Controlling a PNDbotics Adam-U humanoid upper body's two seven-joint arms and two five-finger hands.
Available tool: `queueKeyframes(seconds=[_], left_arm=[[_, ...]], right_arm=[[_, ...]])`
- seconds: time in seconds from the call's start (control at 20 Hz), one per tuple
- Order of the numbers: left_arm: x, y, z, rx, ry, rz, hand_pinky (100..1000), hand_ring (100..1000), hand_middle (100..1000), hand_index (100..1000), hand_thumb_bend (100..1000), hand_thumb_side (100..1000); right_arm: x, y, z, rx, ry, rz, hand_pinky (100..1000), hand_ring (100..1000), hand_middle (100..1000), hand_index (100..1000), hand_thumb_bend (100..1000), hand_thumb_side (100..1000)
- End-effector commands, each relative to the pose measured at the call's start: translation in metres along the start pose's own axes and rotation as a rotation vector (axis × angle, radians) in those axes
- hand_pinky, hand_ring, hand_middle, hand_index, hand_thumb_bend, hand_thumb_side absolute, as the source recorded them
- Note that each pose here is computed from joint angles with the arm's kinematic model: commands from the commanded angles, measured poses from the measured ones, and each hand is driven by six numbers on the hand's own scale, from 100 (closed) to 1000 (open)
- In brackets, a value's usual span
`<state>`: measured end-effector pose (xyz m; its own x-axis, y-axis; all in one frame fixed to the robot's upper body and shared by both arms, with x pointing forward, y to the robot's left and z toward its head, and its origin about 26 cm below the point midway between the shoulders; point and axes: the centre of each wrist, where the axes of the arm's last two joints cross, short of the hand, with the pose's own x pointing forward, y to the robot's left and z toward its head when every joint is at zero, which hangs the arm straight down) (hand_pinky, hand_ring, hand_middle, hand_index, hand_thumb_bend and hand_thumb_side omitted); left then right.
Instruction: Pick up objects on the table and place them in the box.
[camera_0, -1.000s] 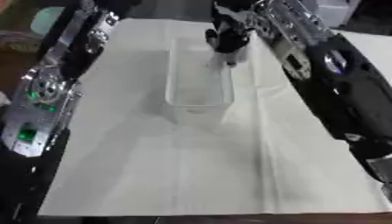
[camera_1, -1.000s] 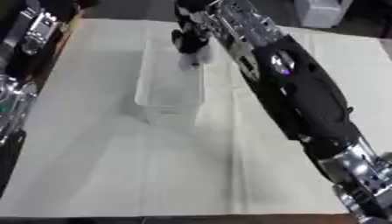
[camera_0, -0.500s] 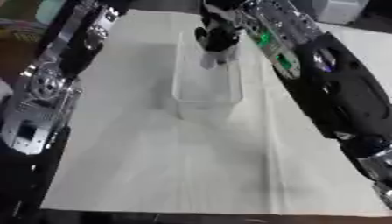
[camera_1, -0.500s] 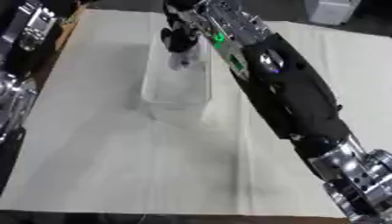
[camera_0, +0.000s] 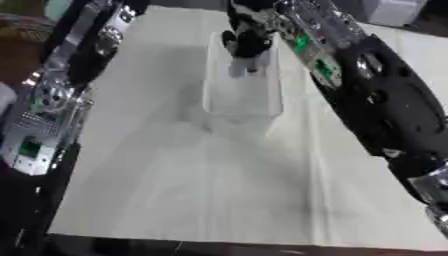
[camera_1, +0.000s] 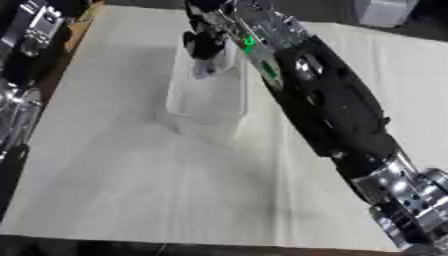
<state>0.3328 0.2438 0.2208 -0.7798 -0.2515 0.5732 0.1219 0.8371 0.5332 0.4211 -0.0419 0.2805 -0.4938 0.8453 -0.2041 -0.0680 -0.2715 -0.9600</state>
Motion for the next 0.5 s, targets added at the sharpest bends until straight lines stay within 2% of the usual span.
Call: queueKeyframes(seconds=[0.05,0.1,0.15,0.2,0.25,0.3,0.35,0.4,0.45,0.5], left_arm=[[0.0089,0.0037,-0.0057,-0.007,-0.039,-0.011,891,935,938,860,111,912],[0.0089,0.0037,-0.0057,-0.007,-0.039,-0.011,892,936,939,860,110,912],[0.0089,0.0037,-0.0056,-0.008,-0.039,-0.012,892,936,939,860,110,912],[0.0088,0.0038,-0.0055,-0.008,-0.038,-0.012,892,936,939,860,110,913],[0.0088,0.0039,-0.0054,-0.008,-0.038,-0.012,892,936,939,860,110,913],[0.0089,0.0039,-0.0054,-0.008,-0.038,-0.012,892,936,939,860,110,913],[0.0089,0.004,-0.0054,-0.008,-0.039,-0.013,892,936,939,860,110,913],[0.009,0.004,-0.0054,-0.008,-0.039,-0.013,893,936,939,860,110,913],[0.009,0.004,-0.0054,-0.008,-0.039,-0.013,893,936,939,860,110,912],[0.009,0.0041,-0.0054,-0.008,-0.039,-0.013,893,937,939,860,110,913]], right_arm=[[0.0011,-0.0142,0.0025,-0.036,0.004,0.031,100,100,100,273,100,397],[0.0006,-0.0142,0.0022,-0.042,0.008,0.033,100,100,100,302,100,389],[0.0001,-0.0137,0.0017,-0.047,0.01,0.035,100,100,133,325,100,391],[-0.0002,-0.0133,0.0013,-0.053,0.01,0.04,100,109,185,354,100,352],[-0.0003,-0.0129,0.0008,-0.058,0.01,0.049,100,152,223,379,100,348],[-0.0004,-0.0122,0.0003,-0.057,0.007,0.057,100,289,351,469,100,374],[-0.0006,-0.0116,-0.0004,-0.052,0.004,0.064,100,289,351,469,100,374],[-0.0007,-0.0111,-0.0009,-0.045,0.001,0.069,100,473,518,590,100,396],[-0.0009,-0.011,-0.0014,-0.04,-0.004,0.072,100,437,489,569,100,392],[-0.001,-0.0109,-0.0017,-0.036,-0.007,0.074,100,539,588,635,100,425]])
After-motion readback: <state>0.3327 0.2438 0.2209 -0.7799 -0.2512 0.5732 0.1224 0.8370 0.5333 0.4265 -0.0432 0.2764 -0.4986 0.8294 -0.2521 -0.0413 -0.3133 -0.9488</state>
